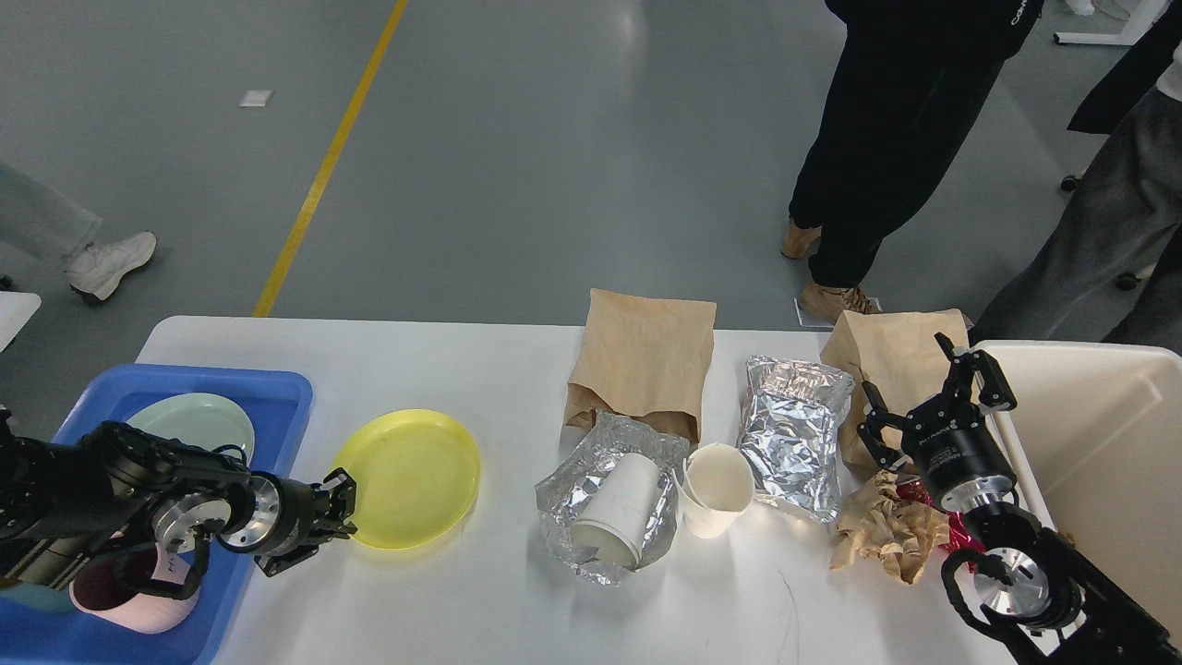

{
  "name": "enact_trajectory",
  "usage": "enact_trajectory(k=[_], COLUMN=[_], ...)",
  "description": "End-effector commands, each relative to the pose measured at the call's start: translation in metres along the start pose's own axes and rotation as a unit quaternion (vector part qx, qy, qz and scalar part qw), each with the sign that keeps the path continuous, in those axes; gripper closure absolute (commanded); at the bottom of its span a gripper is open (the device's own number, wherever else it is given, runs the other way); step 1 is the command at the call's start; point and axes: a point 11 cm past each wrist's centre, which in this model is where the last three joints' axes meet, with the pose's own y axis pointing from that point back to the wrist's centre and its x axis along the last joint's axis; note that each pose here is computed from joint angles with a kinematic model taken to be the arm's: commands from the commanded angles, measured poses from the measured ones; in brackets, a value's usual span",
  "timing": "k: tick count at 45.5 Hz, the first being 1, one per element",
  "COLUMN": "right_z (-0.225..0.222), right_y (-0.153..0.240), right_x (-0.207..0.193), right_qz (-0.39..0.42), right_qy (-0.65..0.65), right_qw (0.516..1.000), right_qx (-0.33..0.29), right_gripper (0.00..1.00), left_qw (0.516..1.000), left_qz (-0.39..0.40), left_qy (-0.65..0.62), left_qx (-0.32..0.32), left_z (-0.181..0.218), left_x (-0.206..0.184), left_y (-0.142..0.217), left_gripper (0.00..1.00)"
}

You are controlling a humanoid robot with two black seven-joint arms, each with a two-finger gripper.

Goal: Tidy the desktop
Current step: 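Grip the edge of the yellow plate with the left gripper, then lift the yellow plate and lay it onto the pale green plate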

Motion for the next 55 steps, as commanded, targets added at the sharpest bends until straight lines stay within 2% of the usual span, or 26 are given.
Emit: enact_trajectory(k=[1, 7, 11, 20, 21, 34, 44, 50, 55], right_z=[0.000, 0.000, 0.000, 0.000, 0.000, 0.000, 0.000, 0.000, 0.000], right_y=[0.000, 0.000, 0.000, 0.000, 0.000, 0.000, 0.000, 0.000, 0.000], right_x=[0.000, 0.000, 0.000, 0.000, 0.000, 0.000, 0.000, 0.000, 0.000], right_qz=[0.000, 0.000, 0.000, 0.000, 0.000, 0.000, 0.000, 0.000, 0.000], right_qy=[0.000, 0.000, 0.000, 0.000, 0.001, 0.001, 0.000, 0.001, 0.001], right_qw=[1.000, 1.000, 1.000, 1.000, 1.000, 1.000, 1.000, 1.000, 1.000], right_qx=[0.000, 0.000, 0.000, 0.000, 0.000, 0.000, 0.000, 0.000, 0.000], right_gripper=[0.00, 0.00, 0.00, 0.00, 0.00, 0.00, 0.00, 0.00, 0.00], left_qw=[1.000, 1.000, 1.000, 1.000, 0.999, 0.999, 0.999, 0.998, 0.996], left_qz=[-0.003, -0.001, -0.006, 0.014, 0.019, 0.010, 0.007, 0.044, 0.084], left_qy=[0.002, 0.001, -0.003, -0.026, -0.036, -0.028, -0.022, 0.000, 0.032], left_qx=[-0.001, 0.000, 0.002, -0.005, -0.007, -0.043, -0.044, -0.033, -0.006], left_z=[0.000, 0.001, 0.009, 0.039, 0.047, 0.093, 0.091, 0.076, 0.046], left_x=[0.002, 0.004, 0.004, 0.023, 0.026, 0.021, 0.033, 0.072, 0.118], left_y=[0.004, 0.006, 0.020, 0.099, 0.116, 0.225, 0.228, 0.215, 0.206], left_gripper=[1.00, 1.00, 1.00, 1.00, 1.00, 1.00, 1.00, 1.00, 1.00])
